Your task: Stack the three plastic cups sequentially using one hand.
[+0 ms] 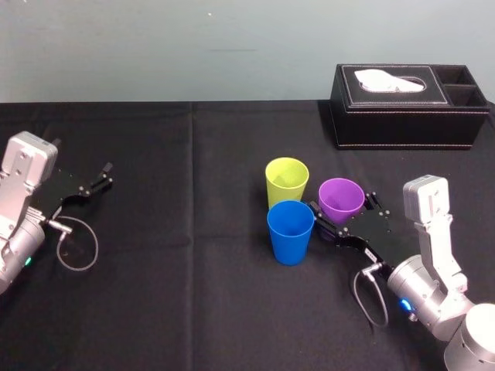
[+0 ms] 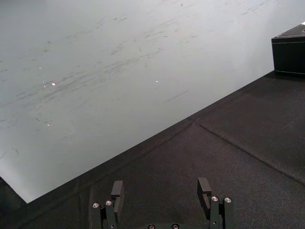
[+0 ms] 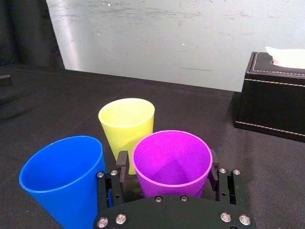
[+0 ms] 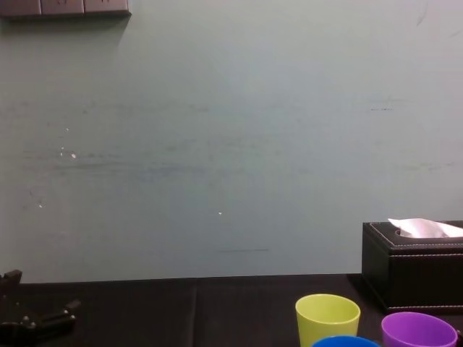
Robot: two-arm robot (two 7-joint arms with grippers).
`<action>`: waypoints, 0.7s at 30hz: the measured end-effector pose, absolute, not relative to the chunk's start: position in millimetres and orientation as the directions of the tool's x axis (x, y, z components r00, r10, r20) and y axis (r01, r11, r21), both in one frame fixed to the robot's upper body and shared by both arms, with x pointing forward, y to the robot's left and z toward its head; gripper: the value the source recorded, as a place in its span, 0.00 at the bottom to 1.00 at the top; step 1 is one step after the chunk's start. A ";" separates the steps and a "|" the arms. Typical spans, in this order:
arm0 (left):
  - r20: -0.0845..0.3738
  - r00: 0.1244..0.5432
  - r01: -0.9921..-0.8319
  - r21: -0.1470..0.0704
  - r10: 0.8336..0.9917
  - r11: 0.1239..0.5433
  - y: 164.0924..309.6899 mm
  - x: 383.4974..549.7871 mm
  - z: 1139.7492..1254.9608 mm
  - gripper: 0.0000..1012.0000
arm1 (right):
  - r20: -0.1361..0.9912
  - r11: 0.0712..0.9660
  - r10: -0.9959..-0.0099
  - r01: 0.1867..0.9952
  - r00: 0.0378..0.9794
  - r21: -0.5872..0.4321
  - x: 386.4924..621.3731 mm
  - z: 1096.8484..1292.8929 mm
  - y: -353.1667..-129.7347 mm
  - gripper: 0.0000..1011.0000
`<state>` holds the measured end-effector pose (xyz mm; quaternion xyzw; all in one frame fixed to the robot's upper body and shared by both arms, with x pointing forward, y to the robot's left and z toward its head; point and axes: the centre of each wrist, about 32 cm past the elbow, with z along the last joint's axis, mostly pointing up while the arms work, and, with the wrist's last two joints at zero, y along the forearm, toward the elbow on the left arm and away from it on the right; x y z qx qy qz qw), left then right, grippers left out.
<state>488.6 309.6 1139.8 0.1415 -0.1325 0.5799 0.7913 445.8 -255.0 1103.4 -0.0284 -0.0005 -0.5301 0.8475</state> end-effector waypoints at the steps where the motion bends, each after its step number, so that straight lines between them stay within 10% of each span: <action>1: 0.374 0.292 -0.955 0.070 0.880 0.287 309.7 488.6 1139.8 1.00 | 0.031 0.436 -0.898 0.898 0.438 -0.048 445.8 1103.4 -255.0 0.95; 21: 0.374 0.292 -0.955 0.070 0.880 0.287 309.7 488.6 1139.8 1.00 | 0.031 0.438 -0.898 0.898 0.439 -0.035 447.7 1108.9 -257.9 0.74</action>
